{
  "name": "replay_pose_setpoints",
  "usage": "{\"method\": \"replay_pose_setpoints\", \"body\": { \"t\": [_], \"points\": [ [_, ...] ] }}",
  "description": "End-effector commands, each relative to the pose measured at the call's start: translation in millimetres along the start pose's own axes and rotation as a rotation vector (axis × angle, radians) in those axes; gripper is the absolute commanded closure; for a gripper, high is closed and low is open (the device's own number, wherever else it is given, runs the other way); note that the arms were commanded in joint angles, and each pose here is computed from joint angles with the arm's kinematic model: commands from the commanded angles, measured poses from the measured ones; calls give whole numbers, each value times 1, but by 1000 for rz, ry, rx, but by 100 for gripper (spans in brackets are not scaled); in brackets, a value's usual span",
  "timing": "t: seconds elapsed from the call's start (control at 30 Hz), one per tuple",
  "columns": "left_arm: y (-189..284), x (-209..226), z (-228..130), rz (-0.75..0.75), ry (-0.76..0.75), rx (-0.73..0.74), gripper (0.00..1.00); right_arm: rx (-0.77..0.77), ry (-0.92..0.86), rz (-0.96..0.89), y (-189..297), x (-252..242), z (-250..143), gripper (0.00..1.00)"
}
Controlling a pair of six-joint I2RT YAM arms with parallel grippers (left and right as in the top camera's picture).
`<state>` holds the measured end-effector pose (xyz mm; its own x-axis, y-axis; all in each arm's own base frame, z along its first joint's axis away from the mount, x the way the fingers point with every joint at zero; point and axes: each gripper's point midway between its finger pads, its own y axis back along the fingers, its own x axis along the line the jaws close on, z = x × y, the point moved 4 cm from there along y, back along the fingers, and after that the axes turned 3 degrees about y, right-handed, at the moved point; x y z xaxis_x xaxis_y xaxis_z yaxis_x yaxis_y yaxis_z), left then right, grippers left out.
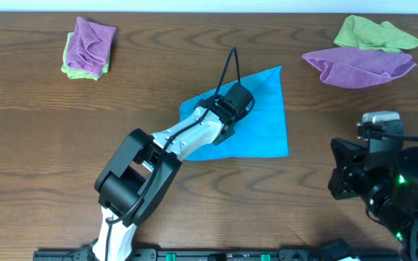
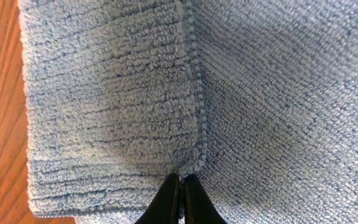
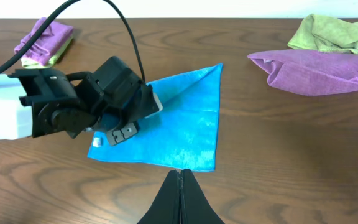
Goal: Fold the cloth
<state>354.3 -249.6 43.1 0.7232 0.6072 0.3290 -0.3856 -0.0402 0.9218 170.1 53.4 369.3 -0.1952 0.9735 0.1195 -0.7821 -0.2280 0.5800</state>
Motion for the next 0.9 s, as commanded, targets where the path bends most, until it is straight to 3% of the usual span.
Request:
{"method": "replay_pose_setpoints", "body": {
  "t": [0.0, 0.07, 0.3, 0.6, 0.63, 0.67, 0.7, 0.73, 0.77, 0.87],
  "points": [
    [-5, 18, 0, 74, 16, 9, 94, -14, 12, -8, 3, -1, 3, 99],
    [-5, 40, 1, 166, 49, 7, 94, -13, 12, -8, 3, -1, 3, 98],
    [-10, 97, 7, 247, 222, -82, 94, -14, 12, -8, 3, -1, 3, 99],
    [-12, 142, 22, 224, 352, -262, 93, -14, 11, -8, 3, -1, 3, 99],
    [-12, 150, 25, 226, 369, -293, 88, -15, 11, -8, 3, -1, 3, 99],
    [-11, 158, 27, 227, 390, -328, 75, -17, 11, -8, 3, -1, 4, 99],
    [-9, 171, 29, 239, 459, -369, 54, -20, 10, -7, 3, 0, 5, 99],
    [-8, 179, 28, 246, 512, -392, 41, -23, 6, -6, 3, 0, 5, 99],
    [-7, 187, 27, 252, 564, -410, 4, -26, 6, -5, 3, 0, 6, 99],
    [-12, 203, 7, 241, 725, -383, 5, -32, 7, -6, 1, 0, 8, 99]
  ]
}}
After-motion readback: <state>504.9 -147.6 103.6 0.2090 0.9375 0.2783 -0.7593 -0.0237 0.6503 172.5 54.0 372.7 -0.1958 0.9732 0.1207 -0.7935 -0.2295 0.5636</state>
